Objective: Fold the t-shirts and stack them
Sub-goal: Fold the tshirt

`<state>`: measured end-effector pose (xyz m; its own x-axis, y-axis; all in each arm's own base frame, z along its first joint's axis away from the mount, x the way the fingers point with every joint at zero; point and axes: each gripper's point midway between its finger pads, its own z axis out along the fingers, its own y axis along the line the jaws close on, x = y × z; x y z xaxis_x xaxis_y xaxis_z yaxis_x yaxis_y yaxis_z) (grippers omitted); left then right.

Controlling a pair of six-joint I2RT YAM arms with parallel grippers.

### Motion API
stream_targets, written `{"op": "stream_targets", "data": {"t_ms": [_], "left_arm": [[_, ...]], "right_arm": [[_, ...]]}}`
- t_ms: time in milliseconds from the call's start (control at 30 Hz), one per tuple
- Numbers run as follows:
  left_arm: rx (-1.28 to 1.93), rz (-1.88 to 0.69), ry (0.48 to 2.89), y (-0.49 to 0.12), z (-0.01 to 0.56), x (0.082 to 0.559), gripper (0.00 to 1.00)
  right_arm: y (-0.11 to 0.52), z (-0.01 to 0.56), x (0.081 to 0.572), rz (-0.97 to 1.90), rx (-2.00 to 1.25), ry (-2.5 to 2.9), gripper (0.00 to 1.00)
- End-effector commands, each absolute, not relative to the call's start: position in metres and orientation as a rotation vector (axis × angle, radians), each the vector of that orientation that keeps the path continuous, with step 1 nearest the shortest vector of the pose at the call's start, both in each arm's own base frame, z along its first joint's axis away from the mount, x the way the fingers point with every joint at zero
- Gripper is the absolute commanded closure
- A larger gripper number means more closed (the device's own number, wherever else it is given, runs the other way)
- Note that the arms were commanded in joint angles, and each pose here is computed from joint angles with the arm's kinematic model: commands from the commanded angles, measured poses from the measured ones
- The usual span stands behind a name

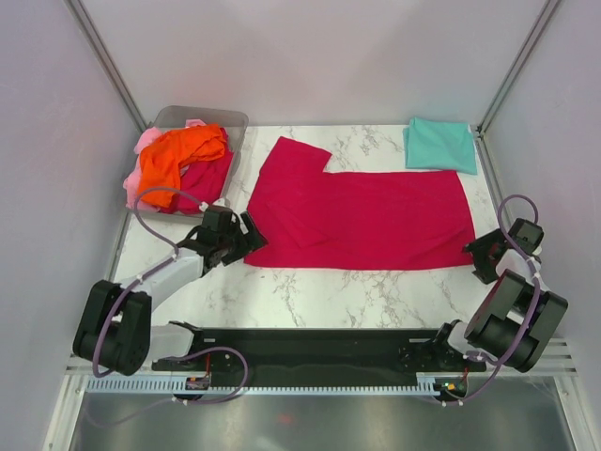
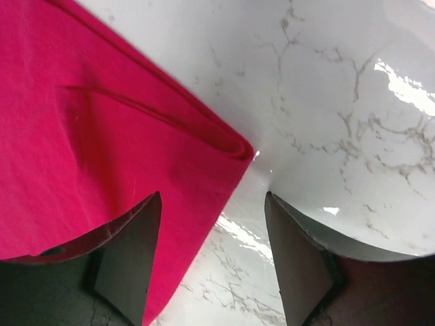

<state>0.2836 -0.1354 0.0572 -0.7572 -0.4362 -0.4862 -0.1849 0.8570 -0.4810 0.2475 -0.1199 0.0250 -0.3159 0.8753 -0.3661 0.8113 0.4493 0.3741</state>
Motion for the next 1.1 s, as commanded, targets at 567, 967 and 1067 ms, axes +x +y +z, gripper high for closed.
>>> {"op": "stream_targets", "data": {"t_ms": [567, 967, 1067], "left_arm": [[-0.548, -0.56, 2.376, -0.124, 0.073, 0.258, 0.98], [-0.607, -0.625, 2.349, -0.11, 0.102, 0.198, 0.98], [-0.611, -0.71, 2.344, -0.118, 0.111, 0.188, 0.94]], "right_arm": [[-0.126, 0.028, 0.235, 0.144, 1.452, 2.133, 1.0], [-0.105, 0.056, 0.195, 0.187, 1.617, 2.062, 1.0], [-0.098, 0.05, 0.186, 0.211, 1.648, 2.056, 1.0]]}}
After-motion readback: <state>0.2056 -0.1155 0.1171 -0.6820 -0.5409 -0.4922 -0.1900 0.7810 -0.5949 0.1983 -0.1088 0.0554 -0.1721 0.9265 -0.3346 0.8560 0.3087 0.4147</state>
